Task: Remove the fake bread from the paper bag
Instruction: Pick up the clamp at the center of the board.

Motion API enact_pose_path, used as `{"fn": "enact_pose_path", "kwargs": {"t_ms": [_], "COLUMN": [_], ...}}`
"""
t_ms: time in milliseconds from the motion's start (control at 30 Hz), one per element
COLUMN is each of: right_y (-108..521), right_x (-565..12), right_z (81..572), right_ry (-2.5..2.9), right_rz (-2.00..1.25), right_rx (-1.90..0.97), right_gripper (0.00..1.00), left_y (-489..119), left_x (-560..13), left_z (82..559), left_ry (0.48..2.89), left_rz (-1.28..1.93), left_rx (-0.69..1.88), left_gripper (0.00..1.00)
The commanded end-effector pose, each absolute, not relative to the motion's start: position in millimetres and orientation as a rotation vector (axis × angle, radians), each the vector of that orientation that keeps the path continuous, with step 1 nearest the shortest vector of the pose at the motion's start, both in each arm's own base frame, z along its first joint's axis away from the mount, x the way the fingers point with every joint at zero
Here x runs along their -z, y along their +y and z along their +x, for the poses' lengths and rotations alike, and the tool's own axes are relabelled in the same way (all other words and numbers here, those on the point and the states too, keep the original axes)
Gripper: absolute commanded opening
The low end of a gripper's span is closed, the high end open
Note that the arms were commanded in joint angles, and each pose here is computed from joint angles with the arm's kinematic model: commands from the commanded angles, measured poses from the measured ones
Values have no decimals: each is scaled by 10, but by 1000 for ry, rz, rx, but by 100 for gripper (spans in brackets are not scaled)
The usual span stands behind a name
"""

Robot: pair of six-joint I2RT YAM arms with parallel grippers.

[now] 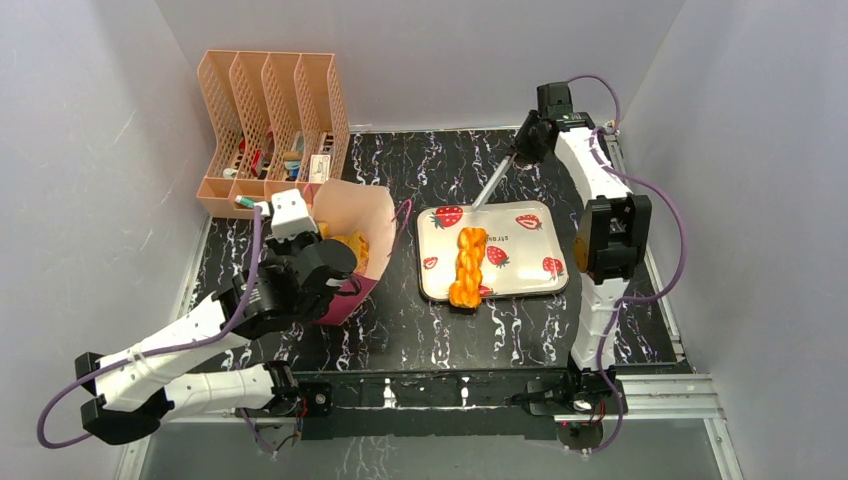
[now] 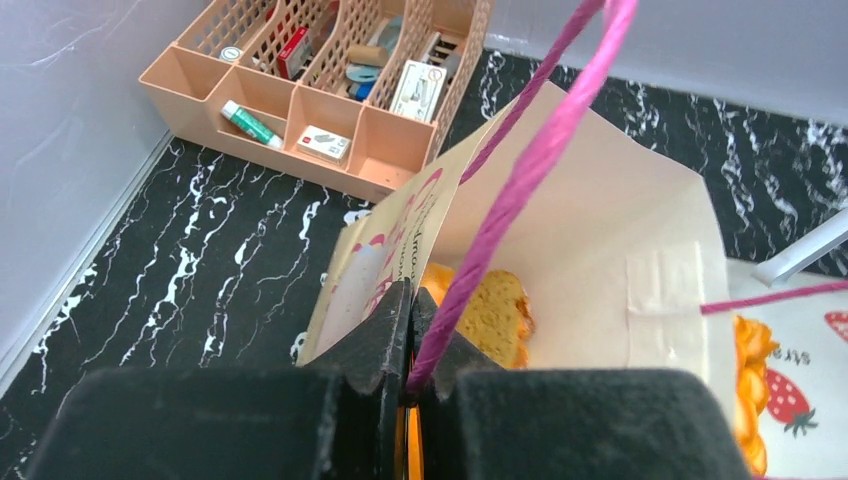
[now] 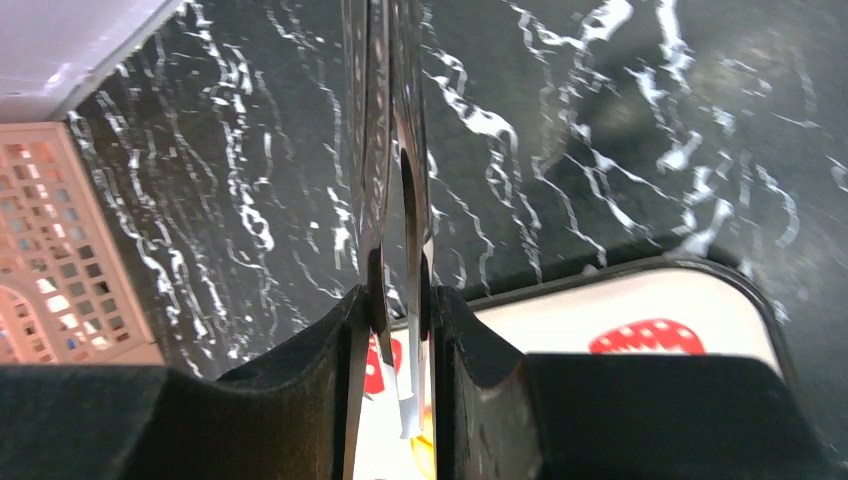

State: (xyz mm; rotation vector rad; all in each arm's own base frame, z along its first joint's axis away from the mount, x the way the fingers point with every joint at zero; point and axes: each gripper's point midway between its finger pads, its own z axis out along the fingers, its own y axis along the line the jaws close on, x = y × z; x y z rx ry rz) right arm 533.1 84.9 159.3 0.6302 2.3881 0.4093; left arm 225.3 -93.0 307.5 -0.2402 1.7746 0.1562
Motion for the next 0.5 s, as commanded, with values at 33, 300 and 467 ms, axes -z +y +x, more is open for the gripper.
{"fn": "enact_pose_path", "kwargs": {"t_ms": [33, 300, 467], "right_y": [988, 857, 825], "right_x": [-2031, -2173, -2272], "right_z": [5717, 5674, 5631], "right_ry": [2250, 2220, 2205], "right_rz": [590, 594, 587], "right_rx": [-591, -554, -541], "right_gripper": [12, 12, 13], "left_y": [-718, -701, -688], "left_x": [-3308, -3197, -3229], "left_z": [2294, 2440, 2564], "left_ry": [1651, 1690, 1656], "left_rz": [-355, -338, -323], "left_rx": [-172, -202, -209], "left_gripper": [0, 0, 0]}}
